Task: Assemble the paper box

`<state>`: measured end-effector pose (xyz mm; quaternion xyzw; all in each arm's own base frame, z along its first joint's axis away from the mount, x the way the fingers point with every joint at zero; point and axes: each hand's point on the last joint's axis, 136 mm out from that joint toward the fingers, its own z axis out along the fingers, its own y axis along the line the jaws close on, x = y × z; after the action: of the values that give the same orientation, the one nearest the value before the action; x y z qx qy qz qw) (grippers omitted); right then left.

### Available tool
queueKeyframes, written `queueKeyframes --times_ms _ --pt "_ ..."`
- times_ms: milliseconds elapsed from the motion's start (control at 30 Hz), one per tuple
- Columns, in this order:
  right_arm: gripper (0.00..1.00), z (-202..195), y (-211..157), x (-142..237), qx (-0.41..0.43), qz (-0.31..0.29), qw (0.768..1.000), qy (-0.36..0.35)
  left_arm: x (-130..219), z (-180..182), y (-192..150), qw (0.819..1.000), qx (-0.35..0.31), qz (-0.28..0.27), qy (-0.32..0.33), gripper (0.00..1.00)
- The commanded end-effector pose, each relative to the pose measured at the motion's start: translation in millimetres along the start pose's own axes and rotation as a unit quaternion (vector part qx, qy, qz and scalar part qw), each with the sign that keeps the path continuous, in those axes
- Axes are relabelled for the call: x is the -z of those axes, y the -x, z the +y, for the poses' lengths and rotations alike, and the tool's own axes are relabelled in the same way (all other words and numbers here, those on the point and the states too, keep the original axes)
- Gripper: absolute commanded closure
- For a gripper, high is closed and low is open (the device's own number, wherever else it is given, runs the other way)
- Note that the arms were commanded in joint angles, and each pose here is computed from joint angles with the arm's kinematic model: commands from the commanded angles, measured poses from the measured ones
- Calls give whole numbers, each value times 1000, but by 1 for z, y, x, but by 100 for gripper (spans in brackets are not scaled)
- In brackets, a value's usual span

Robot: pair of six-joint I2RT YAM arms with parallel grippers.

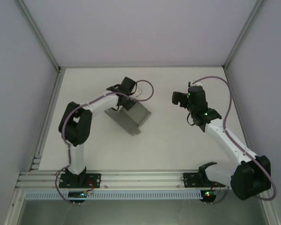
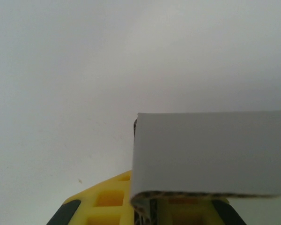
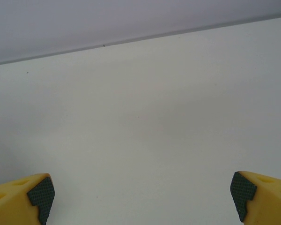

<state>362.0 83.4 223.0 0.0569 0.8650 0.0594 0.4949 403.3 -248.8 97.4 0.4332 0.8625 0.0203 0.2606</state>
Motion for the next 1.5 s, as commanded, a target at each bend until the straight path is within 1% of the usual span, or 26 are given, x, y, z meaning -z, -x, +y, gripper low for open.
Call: queueKeyframes --times_ms 0,33,100,233,300,433,500,567,700,767,800,833,900,1000,1067,1167,1233,1333,1367,1467 --pt "1 -3 -16 4 7 26 1000 7 51 -44 2 979 -162 -42 -112 100" --pt "1 -3 -19 5 8 30 999 9 63 -52 -1 973 -183 -45 -134 100" --pt "1 -4 -22 5 8 35 999 9 77 -63 -8 963 -215 -41 -154 100" --pt "1 -8 -24 7 9 39 999 3 82 -81 -22 948 -265 -23 -177 100" --pt "1 -8 -23 8 11 39 999 5 77 -86 -24 945 -279 -8 -172 100" --pt "1 -12 -20 10 12 38 999 -3 55 -92 -23 944 -294 20 -152 100" --pt "1 -13 -21 10 12 40 999 -4 42 -99 -22 941 -299 34 -157 100" --pt "1 -14 -23 10 11 43 999 -4 26 -106 -23 937 -306 62 -155 100" --pt "1 -17 -25 9 9 46 999 -6 -18 -100 -17 941 -304 99 -108 100" --pt "1 -19 -27 9 9 50 999 -10 -36 -98 -23 937 -303 139 -99 100" --pt "1 -21 -29 9 9 53 999 -12 -43 -96 -23 937 -300 150 -94 100" --pt "1 -22 -30 9 9 54 998 -14 -48 -95 -23 938 -297 158 -91 97" --pt "1 -24 -32 10 8 57 998 -14 -51 -94 -21 938 -296 159 -89 79" --pt "1 -26 -34 11 6 57 998 -17 -41 -98 -11 941 -294 130 -101 55" --pt "1 -28 -33 12 5 56 998 -19 -29 -100 -5 943 -298 104 -109 44" --pt "1 -27 -31 14 4 55 998 -13 -8 -100 5 943 -304 66 -115 36" --pt "1 -25 -31 14 4 57 998 -5 5 -99 12 944 -306 40 -115 33" --pt "1 -21 -31 13 13 58 998 7 26 -97 21 944 -309 3 -115 12" --pt "1 -20 -30 13 19 56 998 10 34 -95 25 945 -307 -12 -114 0" --pt "1 -8 -24 12 53 48 997 43 62 -87 42 949 -282 -73 -116 0"
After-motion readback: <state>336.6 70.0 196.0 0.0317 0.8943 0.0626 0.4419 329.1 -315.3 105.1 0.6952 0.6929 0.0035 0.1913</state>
